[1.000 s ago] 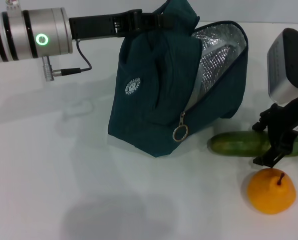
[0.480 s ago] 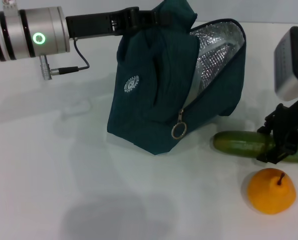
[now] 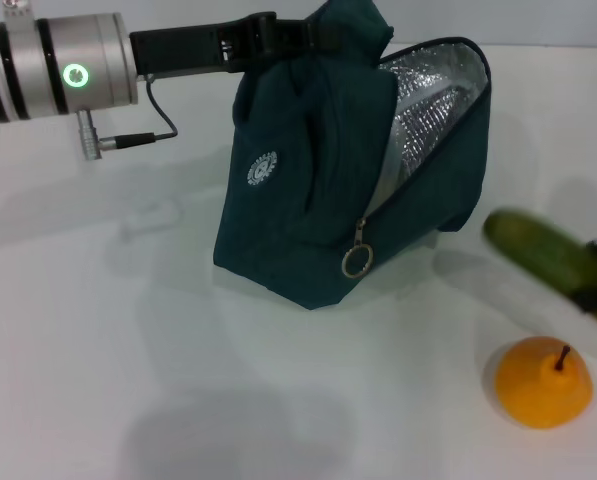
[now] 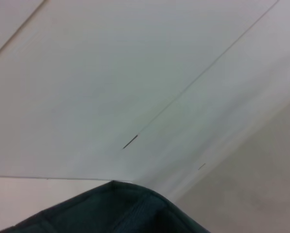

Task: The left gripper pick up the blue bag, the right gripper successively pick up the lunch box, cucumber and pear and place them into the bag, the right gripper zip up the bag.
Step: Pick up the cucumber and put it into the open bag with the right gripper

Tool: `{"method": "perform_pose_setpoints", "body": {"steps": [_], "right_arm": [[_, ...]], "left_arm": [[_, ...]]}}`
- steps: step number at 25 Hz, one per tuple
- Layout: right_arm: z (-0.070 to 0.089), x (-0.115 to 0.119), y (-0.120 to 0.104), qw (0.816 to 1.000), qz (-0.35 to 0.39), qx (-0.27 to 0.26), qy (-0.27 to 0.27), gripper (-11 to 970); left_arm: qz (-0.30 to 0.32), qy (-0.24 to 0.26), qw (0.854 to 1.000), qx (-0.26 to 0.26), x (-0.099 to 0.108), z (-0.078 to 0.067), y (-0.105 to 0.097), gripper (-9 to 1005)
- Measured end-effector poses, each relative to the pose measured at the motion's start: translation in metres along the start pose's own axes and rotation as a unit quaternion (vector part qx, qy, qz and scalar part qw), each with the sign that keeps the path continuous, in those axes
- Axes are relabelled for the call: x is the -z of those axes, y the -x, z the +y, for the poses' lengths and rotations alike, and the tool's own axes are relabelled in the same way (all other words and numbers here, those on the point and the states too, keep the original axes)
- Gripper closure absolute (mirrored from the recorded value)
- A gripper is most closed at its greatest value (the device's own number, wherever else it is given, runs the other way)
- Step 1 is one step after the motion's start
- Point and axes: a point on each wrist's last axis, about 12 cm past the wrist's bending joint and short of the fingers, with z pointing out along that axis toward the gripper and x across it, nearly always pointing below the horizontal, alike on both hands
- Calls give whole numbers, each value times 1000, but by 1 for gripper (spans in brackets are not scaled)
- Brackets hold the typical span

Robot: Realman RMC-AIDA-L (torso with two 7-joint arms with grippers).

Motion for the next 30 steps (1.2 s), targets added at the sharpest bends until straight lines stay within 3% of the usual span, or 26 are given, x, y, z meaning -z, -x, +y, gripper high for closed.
{"method": "perform_pose_setpoints", "body": {"steps": [3,6,7,8,11,15,17,19,21,24,30], "right_arm": [[8,32,-17,988,-152,-5,12,314],[13,47,-29,954,-299,10,9,313],[13,47,-29,954,-299,10,9,313],[17,44,-34,918,-396,33,2,313],[22,27,-34,873,-483,70,-15,311],[29,-17,-23,811,-573,111,-45,310],[29,-41,-11,792,-599,112,-39,309],[29,-64,2,792,-599,109,-29,308],[29,-82,15,807,-579,117,-18,308],[29,-95,26,821,-558,123,-3,307],[29,-108,26,837,-532,130,-10,304]], "left_arm": [[-1,4,1000,9,4,2,-1,939],[-2,7,1000,9,7,3,-1,939],[-3,15,1000,8,11,5,-1,939],[-3,19,1000,8,14,7,-2,939],[-8,29,999,11,23,11,-4,939],[-18,38,999,20,32,15,-8,939],[-19,40,999,22,33,16,-10,939],[-20,43,999,26,36,17,-13,939],[-21,46,998,29,38,18,-14,939],[-21,47,998,30,40,19,-15,939],[-25,51,998,34,44,21,-18,940]]}}
